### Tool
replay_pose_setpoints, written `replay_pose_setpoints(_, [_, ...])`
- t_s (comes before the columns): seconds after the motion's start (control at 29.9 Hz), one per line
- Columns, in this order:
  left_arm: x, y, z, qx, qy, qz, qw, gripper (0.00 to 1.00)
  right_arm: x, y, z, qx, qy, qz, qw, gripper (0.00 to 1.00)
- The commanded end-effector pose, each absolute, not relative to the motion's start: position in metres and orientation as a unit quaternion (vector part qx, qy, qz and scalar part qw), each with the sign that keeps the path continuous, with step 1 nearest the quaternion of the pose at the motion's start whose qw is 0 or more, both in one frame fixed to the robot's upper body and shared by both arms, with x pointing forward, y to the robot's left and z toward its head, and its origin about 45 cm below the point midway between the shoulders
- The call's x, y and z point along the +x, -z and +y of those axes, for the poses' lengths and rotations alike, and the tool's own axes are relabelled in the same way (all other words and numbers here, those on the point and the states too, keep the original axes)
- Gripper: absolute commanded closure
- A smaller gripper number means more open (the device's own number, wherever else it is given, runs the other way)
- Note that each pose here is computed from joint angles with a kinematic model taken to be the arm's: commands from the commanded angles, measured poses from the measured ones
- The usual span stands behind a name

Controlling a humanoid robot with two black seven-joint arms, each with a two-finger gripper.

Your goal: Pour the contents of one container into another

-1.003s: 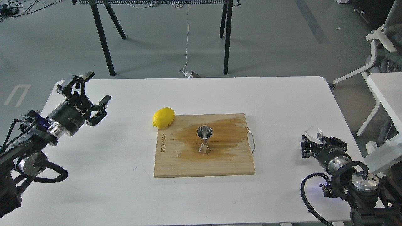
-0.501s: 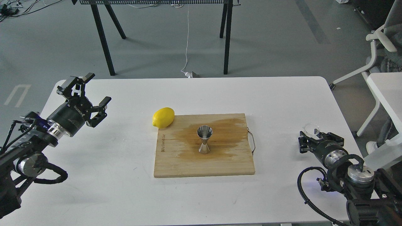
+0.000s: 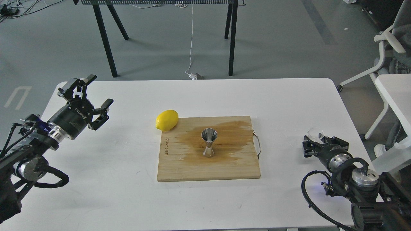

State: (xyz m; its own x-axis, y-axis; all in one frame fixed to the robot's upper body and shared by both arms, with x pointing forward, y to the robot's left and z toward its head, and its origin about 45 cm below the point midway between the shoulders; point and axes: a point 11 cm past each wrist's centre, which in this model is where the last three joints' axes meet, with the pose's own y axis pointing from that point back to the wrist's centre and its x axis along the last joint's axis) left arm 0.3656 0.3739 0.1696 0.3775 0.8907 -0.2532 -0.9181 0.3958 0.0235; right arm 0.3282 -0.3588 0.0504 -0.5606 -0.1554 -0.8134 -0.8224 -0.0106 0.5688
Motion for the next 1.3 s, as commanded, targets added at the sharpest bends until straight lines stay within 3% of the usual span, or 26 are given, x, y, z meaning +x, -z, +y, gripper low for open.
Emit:
replay_pose_setpoints(0.0, [0.3656, -0.1696, 0.3739, -0.06, -0.546, 0.113, 0.828, 0.01, 0.3286, -0.0513, -0.3583, -0.38, -0.602, 0.645, 0.278, 0.42])
replay_pose_setpoints(0.13, [0.3656, -0.1696, 0.3739, -0.06, -0.546, 0.113, 0.828, 0.01, 0.3292, -0.0523, -0.3576, -0.382, -0.602, 0.644, 0.279, 0.37])
replay_pose_setpoints(0.3, [0.3656, -0.1696, 0.3739, -0.06, -0.546, 0.113, 0.828, 0.01, 0.3298, -0.0532, -0.3571, -0.383, -0.601, 0.643, 0.28, 0.19])
replay_pose_setpoints(0.47, [0.3656, -0.1696, 0.3739, -0.06, -0.546, 0.113, 0.828, 0.01, 0.3304, -0.0536, -0.3571, -0.383, -0.601, 0.643, 0.28, 0.08])
replay_pose_setpoints(0.74, [0.3656, -0.1696, 0.3739, -0.06, -0.546, 0.113, 0.828, 0.01, 0.3294, -0.0519, -0.3556, -0.381, -0.603, 0.643, 0.28, 0.03])
replay_pose_setpoints(1.27, [0.3656, -0.1696, 0.3739, -0.06, -0.546, 0.113, 0.828, 0.01, 0.329, -0.0512, -0.3558, -0.379, -0.603, 0.644, 0.279, 0.02])
